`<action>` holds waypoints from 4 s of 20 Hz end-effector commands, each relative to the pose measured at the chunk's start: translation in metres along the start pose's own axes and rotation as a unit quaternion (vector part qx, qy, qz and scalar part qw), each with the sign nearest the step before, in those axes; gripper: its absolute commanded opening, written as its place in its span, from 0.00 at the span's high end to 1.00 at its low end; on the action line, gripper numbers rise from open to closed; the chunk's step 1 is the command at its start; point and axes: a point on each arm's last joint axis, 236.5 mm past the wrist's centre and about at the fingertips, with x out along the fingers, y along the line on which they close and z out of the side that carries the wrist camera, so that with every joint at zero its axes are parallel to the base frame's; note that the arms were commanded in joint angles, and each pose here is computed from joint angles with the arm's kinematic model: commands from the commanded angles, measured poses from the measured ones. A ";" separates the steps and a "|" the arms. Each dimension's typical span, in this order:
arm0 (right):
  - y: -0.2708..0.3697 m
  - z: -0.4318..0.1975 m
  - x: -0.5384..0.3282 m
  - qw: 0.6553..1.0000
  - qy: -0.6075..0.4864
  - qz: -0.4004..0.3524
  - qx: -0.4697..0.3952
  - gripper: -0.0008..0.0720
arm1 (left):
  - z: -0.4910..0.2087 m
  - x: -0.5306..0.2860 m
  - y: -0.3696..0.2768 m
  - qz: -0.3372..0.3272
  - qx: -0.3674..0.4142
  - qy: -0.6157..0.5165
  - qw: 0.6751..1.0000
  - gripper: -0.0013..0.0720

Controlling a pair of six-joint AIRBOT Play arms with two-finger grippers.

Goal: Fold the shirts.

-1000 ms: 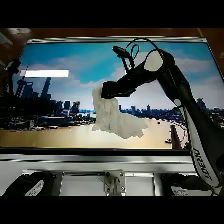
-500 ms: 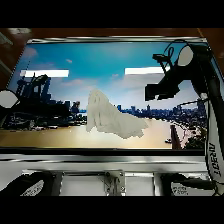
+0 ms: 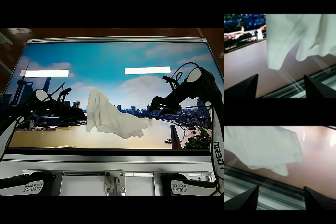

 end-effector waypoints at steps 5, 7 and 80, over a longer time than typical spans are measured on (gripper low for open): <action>-0.004 0.007 0.008 1.000 -0.018 0.007 0.003 0.08 | 0.005 0.047 0.004 -0.018 -0.013 0.017 1.000 0.06; -0.003 0.007 0.008 1.000 -0.018 0.008 0.003 0.08 | 0.005 0.056 0.004 -0.021 -0.015 0.020 0.999 0.06; 0.091 -0.136 -0.202 0.969 -0.239 -0.064 -0.001 0.91 | -0.026 -0.472 -0.043 0.311 0.109 -0.518 0.789 0.94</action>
